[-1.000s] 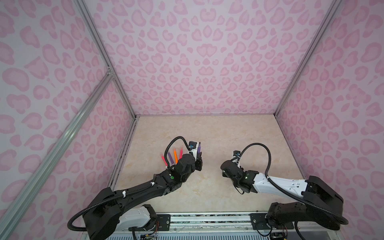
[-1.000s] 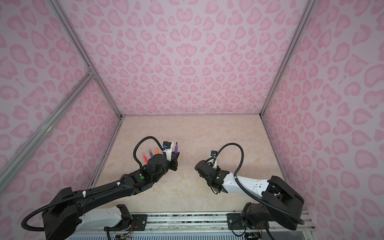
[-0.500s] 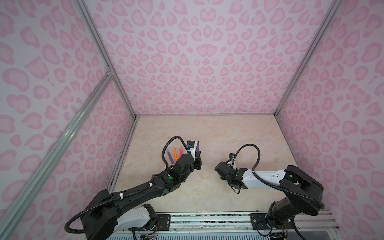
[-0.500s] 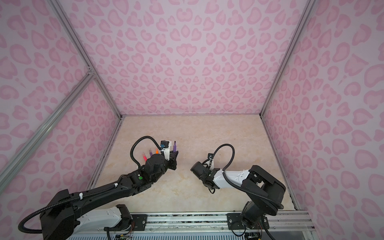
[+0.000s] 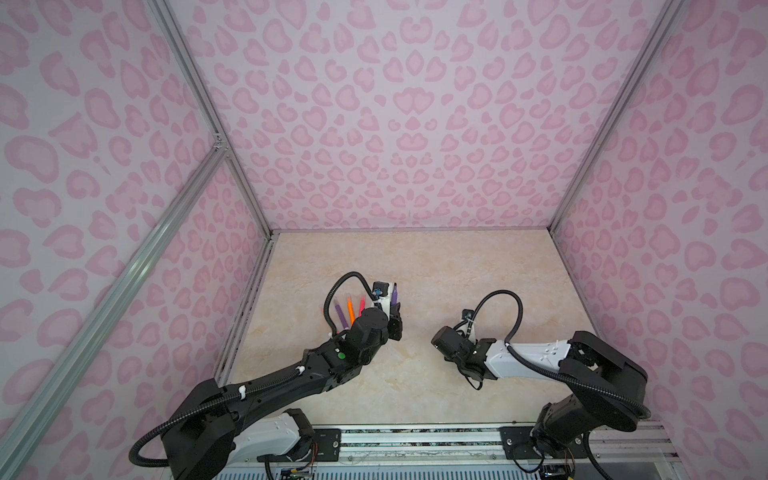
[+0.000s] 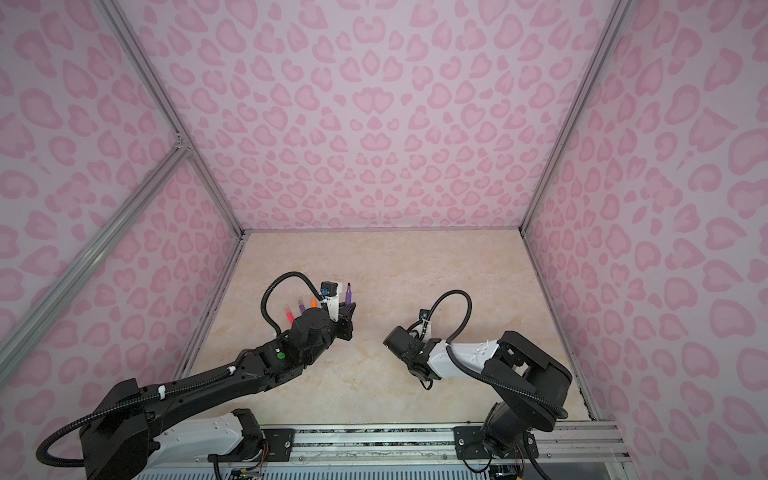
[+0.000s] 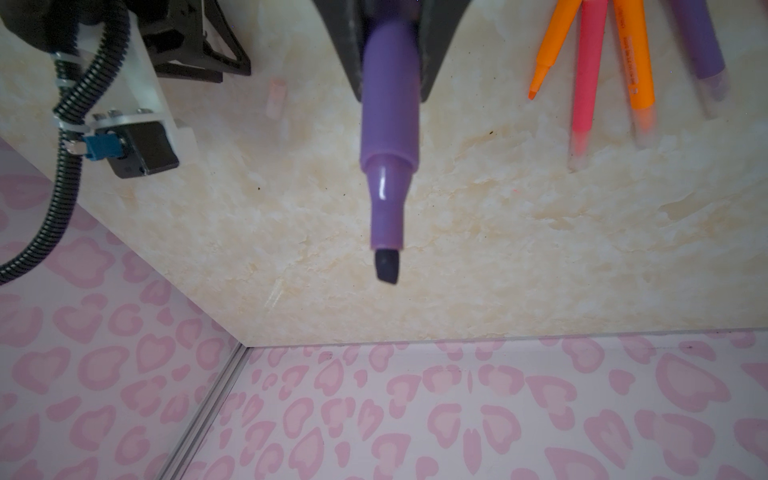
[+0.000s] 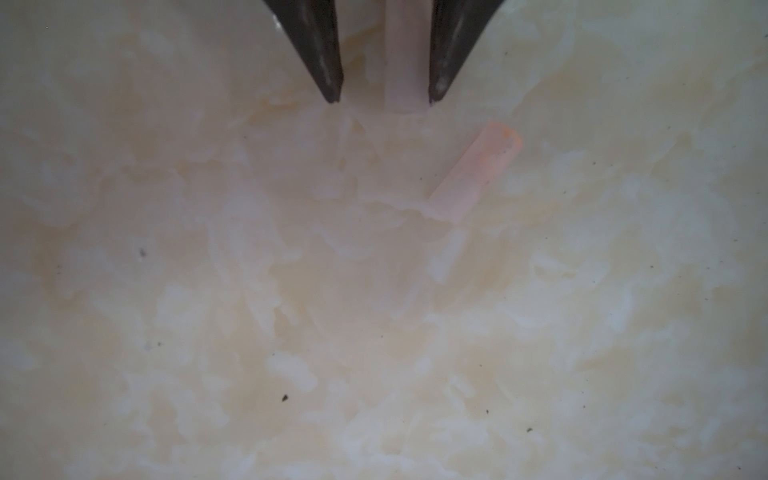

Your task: Insert the pens into the pen caps

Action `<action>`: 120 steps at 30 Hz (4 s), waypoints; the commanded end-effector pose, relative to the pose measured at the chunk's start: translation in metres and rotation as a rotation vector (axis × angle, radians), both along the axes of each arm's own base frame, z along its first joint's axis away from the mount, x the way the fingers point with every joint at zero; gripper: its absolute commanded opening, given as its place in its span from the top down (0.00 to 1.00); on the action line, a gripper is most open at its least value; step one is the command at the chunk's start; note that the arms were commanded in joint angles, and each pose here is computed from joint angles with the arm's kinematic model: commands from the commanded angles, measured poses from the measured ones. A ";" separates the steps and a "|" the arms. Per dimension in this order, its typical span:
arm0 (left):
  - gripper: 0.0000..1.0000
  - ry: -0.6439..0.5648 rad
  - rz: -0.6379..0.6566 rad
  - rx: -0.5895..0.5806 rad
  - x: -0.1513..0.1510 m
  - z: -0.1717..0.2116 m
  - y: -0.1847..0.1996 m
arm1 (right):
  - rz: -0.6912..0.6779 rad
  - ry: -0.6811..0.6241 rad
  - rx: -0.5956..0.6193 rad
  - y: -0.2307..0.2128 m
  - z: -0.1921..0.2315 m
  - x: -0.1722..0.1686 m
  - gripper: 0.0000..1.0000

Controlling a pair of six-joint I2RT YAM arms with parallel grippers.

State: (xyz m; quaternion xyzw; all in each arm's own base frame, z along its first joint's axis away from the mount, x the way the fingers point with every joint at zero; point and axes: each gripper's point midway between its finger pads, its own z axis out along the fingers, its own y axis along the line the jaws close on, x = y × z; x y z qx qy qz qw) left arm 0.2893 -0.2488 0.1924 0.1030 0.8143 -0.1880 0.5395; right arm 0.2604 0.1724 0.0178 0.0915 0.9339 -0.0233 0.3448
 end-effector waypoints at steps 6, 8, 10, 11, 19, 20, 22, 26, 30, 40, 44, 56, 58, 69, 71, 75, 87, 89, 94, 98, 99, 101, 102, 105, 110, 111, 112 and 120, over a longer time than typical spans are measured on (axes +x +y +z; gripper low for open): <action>0.96 -0.001 0.000 -0.007 0.002 0.004 -0.002 | -0.012 -0.004 0.003 -0.002 -0.005 0.000 0.71; 0.96 -0.001 0.000 -0.007 0.002 0.004 -0.002 | -0.013 -0.003 0.002 -0.002 -0.005 -0.001 0.73; 0.96 0.000 0.000 -0.008 0.001 0.004 -0.002 | -0.014 -0.005 0.003 -0.003 -0.005 -0.001 0.73; 0.97 -0.001 -0.001 -0.010 0.001 0.005 -0.003 | -0.015 -0.006 0.005 -0.003 -0.005 -0.001 0.74; 0.96 0.004 -0.008 -0.010 0.001 0.004 -0.004 | -0.010 -0.006 0.024 -0.001 -0.006 -0.002 0.84; 0.96 0.004 -0.009 -0.010 0.001 0.004 -0.004 | -0.010 -0.005 0.022 -0.001 -0.007 -0.003 0.85; 0.96 0.004 -0.010 -0.011 0.001 0.004 -0.004 | -0.011 -0.008 0.024 -0.002 -0.005 -0.002 0.88; 0.96 0.008 -0.015 -0.011 0.001 0.002 -0.006 | -0.015 -0.016 0.030 -0.003 -0.004 -0.003 0.90; 0.96 0.013 -0.023 -0.014 0.001 0.002 -0.008 | -0.021 -0.030 0.040 -0.005 0.001 -0.003 0.92; 0.96 0.010 -0.037 -0.042 -0.001 0.003 -0.010 | -0.036 -0.100 0.093 -0.012 0.033 0.001 0.96; 0.96 0.014 -0.045 -0.048 -0.002 0.002 -0.012 | -0.045 -0.142 0.116 -0.016 0.055 0.006 0.96; 0.96 0.003 -0.121 -0.101 -0.011 0.008 -0.022 | -0.034 -0.440 0.356 -0.013 0.202 0.043 0.98; 0.96 0.002 -0.121 -0.106 -0.011 0.009 -0.021 | -0.031 -0.452 0.395 -0.012 0.218 0.049 1.00; 0.96 0.112 -0.357 -0.136 -0.028 -0.004 -0.071 | -0.004 -0.254 0.565 -0.011 0.147 0.081 1.00; 0.96 0.136 -0.401 -0.140 -0.031 -0.008 -0.080 | -0.001 -0.245 0.548 -0.011 0.145 0.083 1.00; 0.97 0.207 -0.511 -0.162 -0.041 -0.018 -0.104 | 0.019 -0.262 0.590 -0.006 0.147 0.082 1.00; 0.97 0.325 -0.578 -0.252 -0.055 -0.035 -0.128 | 0.168 -0.427 0.676 0.022 0.188 0.061 1.00; 0.97 0.330 -0.584 -0.253 -0.057 -0.036 -0.130 | 0.186 -0.434 0.690 0.026 0.191 0.059 1.00; 0.97 0.335 -0.596 -0.253 -0.060 -0.037 -0.134 | 0.227 -0.460 0.708 0.037 0.198 0.054 1.00; 0.97 0.343 -0.599 -0.255 -0.060 -0.039 -0.136 | 0.264 -0.476 0.712 0.047 0.203 0.049 1.00; 0.97 0.343 -0.599 -0.254 -0.060 -0.039 -0.136 | 0.269 -0.475 0.714 0.049 0.204 0.049 1.00; 0.97 0.340 -0.594 -0.253 -0.059 -0.038 -0.135 | 0.276 -0.478 0.713 0.053 0.205 0.047 1.00; 0.97 0.337 -0.590 -0.251 -0.059 -0.038 -0.135 | 0.277 -0.479 0.712 0.055 0.205 0.047 1.00; 0.97 0.324 -0.568 -0.240 -0.056 -0.037 -0.131 | 0.280 -0.483 0.697 0.058 0.205 0.045 1.00; 0.97 0.294 -0.546 -0.232 -0.054 -0.031 -0.124 | 0.280 -0.474 0.697 0.062 0.201 0.047 1.00; 0.97 0.292 -0.538 -0.230 -0.054 -0.031 -0.122 | 0.282 -0.475 0.698 0.063 0.202 0.047 1.00; 0.97 0.288 -0.529 -0.229 -0.053 -0.030 -0.121 | 0.281 -0.474 0.697 0.063 0.201 0.048 1.00; 0.97 0.287 -0.516 -0.222 -0.051 -0.031 -0.119 | 0.276 -0.480 0.686 0.061 0.202 0.046 1.00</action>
